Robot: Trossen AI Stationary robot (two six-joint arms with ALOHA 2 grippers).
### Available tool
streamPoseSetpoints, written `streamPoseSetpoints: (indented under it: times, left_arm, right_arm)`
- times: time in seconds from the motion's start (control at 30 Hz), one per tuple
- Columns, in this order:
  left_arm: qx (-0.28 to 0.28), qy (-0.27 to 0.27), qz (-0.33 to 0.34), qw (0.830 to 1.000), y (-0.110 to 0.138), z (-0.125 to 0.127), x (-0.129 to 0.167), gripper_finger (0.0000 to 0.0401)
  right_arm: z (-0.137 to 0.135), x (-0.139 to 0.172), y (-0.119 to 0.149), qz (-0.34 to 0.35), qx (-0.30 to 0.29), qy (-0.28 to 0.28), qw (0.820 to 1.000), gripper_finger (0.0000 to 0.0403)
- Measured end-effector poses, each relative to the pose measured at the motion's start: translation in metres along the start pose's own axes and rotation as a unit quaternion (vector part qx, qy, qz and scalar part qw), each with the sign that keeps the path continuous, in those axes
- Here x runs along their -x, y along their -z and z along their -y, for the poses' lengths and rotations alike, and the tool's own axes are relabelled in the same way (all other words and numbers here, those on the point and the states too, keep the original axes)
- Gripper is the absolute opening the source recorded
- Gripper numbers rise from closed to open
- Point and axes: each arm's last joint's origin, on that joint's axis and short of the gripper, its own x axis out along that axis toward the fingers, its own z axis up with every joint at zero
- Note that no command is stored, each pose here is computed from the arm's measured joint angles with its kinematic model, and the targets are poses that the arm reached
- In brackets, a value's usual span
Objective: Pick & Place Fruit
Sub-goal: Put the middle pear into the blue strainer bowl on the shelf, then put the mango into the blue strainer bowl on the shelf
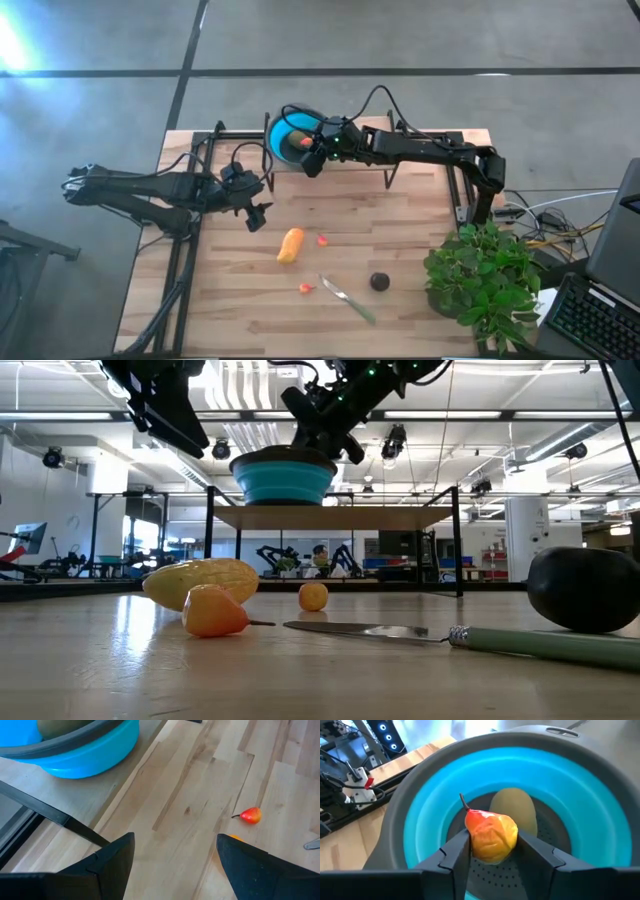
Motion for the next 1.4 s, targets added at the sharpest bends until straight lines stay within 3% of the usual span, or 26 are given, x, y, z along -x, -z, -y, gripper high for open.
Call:
streamPoseSetpoints:
  times: [0.37, 0.6, 1.03, 1.4]
  left_arm:
    - [0.003, 0.000, 0.000, 1.000, 0.000, 0.000, 0.000, 0.0286]
    - [0.016, 0.004, -0.001, 1.000, 0.000, 0.000, 0.000, 0.0286]
    - [0.038, 0.051, -0.004, 0.998, -0.008, 0.003, 0.007, 0.0286]
    - [0.067, 0.077, -0.024, 0.994, -0.005, 0.005, 0.008, 0.0286]
  right_arm:
    - [0.000, 0.000, 0.000, 0.000, 0.000, 0.000, 1.000, 0.0196]
    - [0.000, 0.006, -0.004, 0.007, 0.002, -0.004, 1.000, 0.0204]
    - [-0.009, 0.074, -0.034, 0.074, 0.051, -0.036, 0.995, 0.0142]
    - [-0.029, 0.119, -0.023, 0.037, 0.118, -0.065, 0.990, 0.0082]
